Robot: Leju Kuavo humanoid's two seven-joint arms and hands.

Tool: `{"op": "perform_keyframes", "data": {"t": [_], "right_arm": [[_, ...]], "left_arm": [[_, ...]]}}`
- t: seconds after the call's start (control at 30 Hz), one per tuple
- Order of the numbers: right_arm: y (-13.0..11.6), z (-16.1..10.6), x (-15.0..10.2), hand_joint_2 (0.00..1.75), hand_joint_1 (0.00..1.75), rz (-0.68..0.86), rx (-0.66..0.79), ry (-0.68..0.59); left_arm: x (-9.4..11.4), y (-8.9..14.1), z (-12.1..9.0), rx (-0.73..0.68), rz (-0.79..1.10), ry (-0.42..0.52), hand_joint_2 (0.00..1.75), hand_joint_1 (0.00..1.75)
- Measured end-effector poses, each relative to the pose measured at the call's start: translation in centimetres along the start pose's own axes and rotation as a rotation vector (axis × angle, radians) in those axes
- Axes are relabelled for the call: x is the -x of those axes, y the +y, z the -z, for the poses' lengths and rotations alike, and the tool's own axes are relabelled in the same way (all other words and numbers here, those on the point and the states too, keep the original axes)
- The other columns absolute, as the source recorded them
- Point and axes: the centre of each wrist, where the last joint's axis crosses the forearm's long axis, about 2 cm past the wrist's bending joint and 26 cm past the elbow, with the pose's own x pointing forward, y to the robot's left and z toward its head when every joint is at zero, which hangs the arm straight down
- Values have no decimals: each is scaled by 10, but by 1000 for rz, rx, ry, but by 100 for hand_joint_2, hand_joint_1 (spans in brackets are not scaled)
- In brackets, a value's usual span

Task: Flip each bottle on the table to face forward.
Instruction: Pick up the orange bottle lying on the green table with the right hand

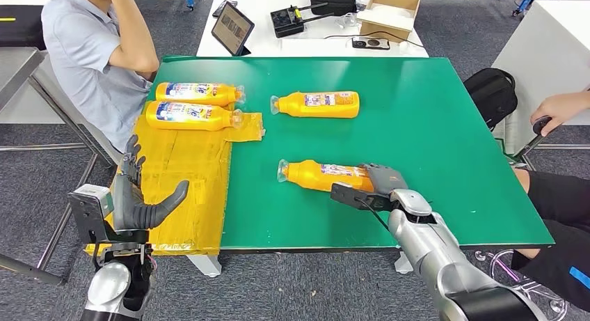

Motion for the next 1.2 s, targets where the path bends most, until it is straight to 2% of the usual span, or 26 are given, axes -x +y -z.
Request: {"op": "perform_keyframes", "data": {"t": [0.3, 0.6, 0.77, 0.9, 1.03, 1.2], "right_arm": [[-7, 3, 4, 175, 175, 26, -35, 3], [5, -1, 16, 175, 175, 233, 2, -213], [37, -13, 7, 175, 175, 486, 200, -429], [59, -28, -14, 175, 175, 676, 379, -527], [60, -44, -38, 175, 175, 816, 578, -582], [56, -62, -62, 175, 175, 914, 701, -625]], "left_arm": [[2, 3, 1, -14, 13, -3, 175, 0], [4, 4, 1, -29, 21, -18, 175, 0], [4, -1, -2, -18, 64, -67, 175, 0], [5, -21, -16, 68, 13, -30, 175, 0], [8, -48, -44, 169, -117, 34, 175, 0], [5, -78, -72, 286, -293, 67, 175, 0]]}}
